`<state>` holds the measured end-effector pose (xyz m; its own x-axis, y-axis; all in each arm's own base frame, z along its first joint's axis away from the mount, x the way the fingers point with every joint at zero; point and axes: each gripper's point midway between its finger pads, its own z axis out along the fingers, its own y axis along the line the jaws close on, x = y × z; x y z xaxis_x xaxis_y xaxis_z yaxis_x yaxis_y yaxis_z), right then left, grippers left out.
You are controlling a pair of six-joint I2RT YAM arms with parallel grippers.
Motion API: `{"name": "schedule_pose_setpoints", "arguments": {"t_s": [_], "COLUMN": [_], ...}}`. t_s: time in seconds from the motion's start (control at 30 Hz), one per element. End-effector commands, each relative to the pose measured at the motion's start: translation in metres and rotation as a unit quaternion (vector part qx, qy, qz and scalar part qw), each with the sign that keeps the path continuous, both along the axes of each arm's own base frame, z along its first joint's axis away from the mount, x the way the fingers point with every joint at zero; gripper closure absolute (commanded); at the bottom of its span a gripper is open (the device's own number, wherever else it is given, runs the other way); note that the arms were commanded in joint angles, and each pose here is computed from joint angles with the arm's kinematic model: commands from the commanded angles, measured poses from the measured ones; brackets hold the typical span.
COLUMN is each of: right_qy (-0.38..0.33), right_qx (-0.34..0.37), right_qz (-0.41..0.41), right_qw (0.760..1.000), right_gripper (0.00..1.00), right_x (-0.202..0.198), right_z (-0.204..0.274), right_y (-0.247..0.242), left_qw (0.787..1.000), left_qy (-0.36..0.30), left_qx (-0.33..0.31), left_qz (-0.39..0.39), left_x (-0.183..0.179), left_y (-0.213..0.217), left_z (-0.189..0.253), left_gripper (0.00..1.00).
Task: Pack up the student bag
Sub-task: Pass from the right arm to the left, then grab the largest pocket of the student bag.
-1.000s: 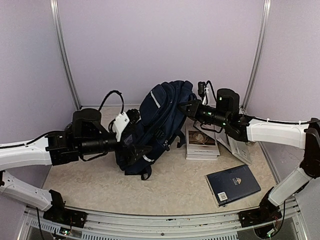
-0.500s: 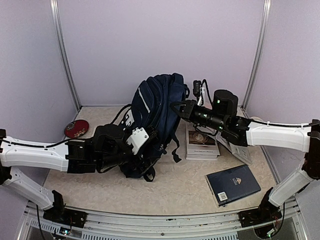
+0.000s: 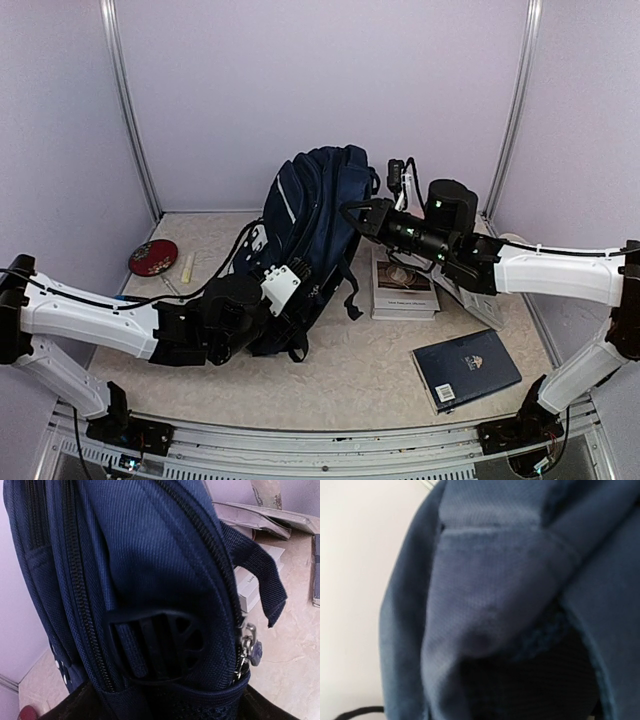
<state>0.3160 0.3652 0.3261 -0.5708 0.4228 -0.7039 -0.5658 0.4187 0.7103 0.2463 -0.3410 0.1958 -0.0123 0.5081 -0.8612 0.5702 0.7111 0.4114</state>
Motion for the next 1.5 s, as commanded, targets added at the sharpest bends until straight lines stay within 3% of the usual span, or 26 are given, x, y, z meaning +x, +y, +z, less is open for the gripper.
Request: {"name": "schedule_pose_setpoints", "arguments": {"t_s": [0.0, 0.07, 0.13, 0.23, 0.33, 0.47, 0.53, 0.63, 0.77, 0.87, 0.93, 1.03, 1.27, 1.47], "right_qy": [-0.086, -0.088, -0.089, -0.098, -0.132, -0.146, -0.162, -0.175, -0.183, -0.225, -0.244, -0.217, -0.168, -0.136], "right_qx": [0.092, 0.090, 0.086, 0.073, 0.013, -0.126, -0.173, -0.217, -0.248, -0.210, -0.180, -0.203, -0.245, -0.289], "right_qz": [0.008, 0.003, -0.001, -0.010, 0.001, -0.037, -0.062, -0.098, -0.119, -0.004, 0.082, 0.149, 0.163, 0.101], "right_qw": [0.992, 0.992, 0.992, 0.992, 0.991, 0.981, 0.970, 0.955, 0.944, 0.951, 0.949, 0.943, 0.941, 0.942], "right_gripper": [1.00, 1.00, 1.00, 1.00, 1.00, 0.60, 0.50, 0.46, 0.51, 0.67, 0.70, 0.74, 0.76, 0.76], "right_x": [-0.022, -0.022, -0.022, -0.019, -0.017, -0.003, -0.002, -0.005, -0.016, -0.049, -0.075, -0.082, -0.075, -0.050], "right_z": [0.086, 0.086, 0.084, 0.084, 0.087, 0.074, 0.074, 0.080, 0.084, 0.081, 0.072, 0.033, -0.029, -0.062], "right_y": [-0.015, -0.018, -0.020, -0.023, -0.020, -0.029, -0.043, -0.067, -0.083, -0.039, -0.002, 0.042, 0.083, 0.080], "left_qw": [0.999, 0.999, 0.999, 1.000, 0.999, 0.993, 0.986, 0.974, 0.975, 0.974, 0.972, 0.970, 0.970, 0.968], "left_qy": [-0.006, -0.002, 0.003, 0.011, 0.017, 0.049, 0.076, 0.107, 0.096, 0.098, 0.097, 0.092, 0.090, 0.091], "left_qx": [0.020, 0.017, 0.009, -0.010, -0.038, -0.104, -0.148, -0.201, -0.201, -0.203, -0.210, -0.220, -0.223, -0.228], "left_qz": [0.050, 0.044, 0.032, 0.021, -0.002, -0.017, -0.017, -0.012, -0.018, -0.025, -0.031, -0.035, -0.042, -0.052], "left_x": [0.010, 0.008, 0.005, 0.004, 0.000, 0.002, 0.011, 0.026, 0.029, 0.030, 0.029, 0.029, 0.026, 0.024], "left_y": [0.019, 0.019, 0.017, 0.016, 0.010, 0.006, 0.009, 0.015, 0.012, 0.006, 0.003, 0.002, 0.003, 0.000], "left_z": [-0.016, -0.017, -0.017, -0.012, 0.002, 0.030, 0.043, 0.058, 0.067, 0.069, 0.072, 0.078, 0.081, 0.079], "left_gripper": [0.31, 0.45, 0.71, 1.00, 1.00, 1.00, 1.00, 1.00, 1.00, 1.00, 1.00, 1.00, 1.00, 1.00]}}
